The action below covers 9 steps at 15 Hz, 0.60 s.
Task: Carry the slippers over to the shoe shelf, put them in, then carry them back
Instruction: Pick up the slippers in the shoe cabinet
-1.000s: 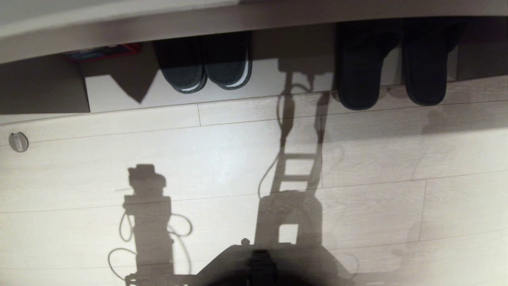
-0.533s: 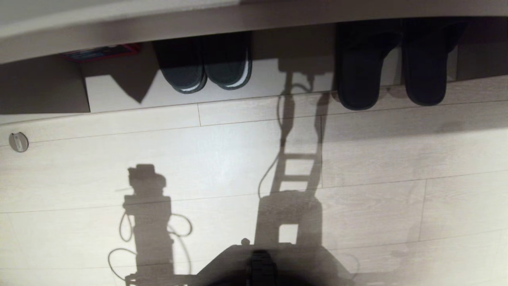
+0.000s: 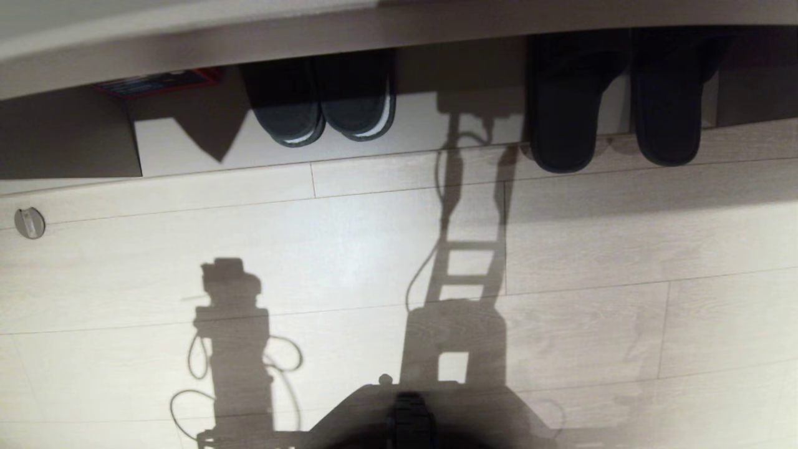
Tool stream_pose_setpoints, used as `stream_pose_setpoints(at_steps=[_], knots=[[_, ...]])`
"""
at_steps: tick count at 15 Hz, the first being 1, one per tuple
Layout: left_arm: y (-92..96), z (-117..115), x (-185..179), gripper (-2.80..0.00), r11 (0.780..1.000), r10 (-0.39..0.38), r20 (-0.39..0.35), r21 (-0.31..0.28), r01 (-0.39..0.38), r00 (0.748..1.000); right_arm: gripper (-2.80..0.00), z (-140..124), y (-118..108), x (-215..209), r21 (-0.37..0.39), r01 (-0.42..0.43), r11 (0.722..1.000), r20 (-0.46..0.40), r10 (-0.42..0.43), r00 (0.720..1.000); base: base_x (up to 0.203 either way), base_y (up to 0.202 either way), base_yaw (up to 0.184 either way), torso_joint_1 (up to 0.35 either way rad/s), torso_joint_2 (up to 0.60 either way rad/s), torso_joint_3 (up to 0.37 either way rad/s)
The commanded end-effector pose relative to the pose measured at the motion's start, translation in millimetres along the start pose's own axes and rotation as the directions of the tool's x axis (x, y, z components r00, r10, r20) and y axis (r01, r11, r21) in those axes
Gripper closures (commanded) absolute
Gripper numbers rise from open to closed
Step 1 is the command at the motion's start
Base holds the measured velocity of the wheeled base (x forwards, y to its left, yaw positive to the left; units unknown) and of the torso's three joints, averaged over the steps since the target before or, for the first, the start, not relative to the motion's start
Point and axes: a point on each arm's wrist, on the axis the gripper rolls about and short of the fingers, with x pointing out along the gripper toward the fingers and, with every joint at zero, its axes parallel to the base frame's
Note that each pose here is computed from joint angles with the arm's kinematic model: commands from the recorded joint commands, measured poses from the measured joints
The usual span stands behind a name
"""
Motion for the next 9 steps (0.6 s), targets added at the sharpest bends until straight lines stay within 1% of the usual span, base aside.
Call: stream_pose_setpoints(at_steps=[1,4,7,9], knots=[[0.0,-0.3,0.1,0.0,1.0,0.0,0.0,0.0,0.0,1.0,0.0,-5.0,0.5,0.2,0.015,-0.002,1.0,-0.041,0.003,0.999,0.0,0.0,0.0,0.0,0.0,0.0],[0.0,-0.4,0.1,0.0,1.0,0.0,-0.001,0.0,0.0,1.0,0.0,-4.2,0.1,0.3,0.016,0.011,1.0,-0.032,-0.01,0.999,0.0,0.0,0.0,0.0,0.0,0.0],[0.0,-0.4,0.1,0.0,1.0,0.0,-0.001,0.001,0.0,1.0,0.0,-4.1,0.2,0.4,0.015,0.006,1.0,-0.033,-0.005,0.999,0.0,0.0,0.0,0.0,0.0,0.0],[0.0,-0.4,0.1,0.0,1.0,0.0,-0.001,-0.005,0.0,1.0,0.0,-4.5,0.2,0.4,0.032,0.007,0.999,-0.032,-0.006,0.999,0.0,0.0,0.0,0.0,0.0,0.0]])
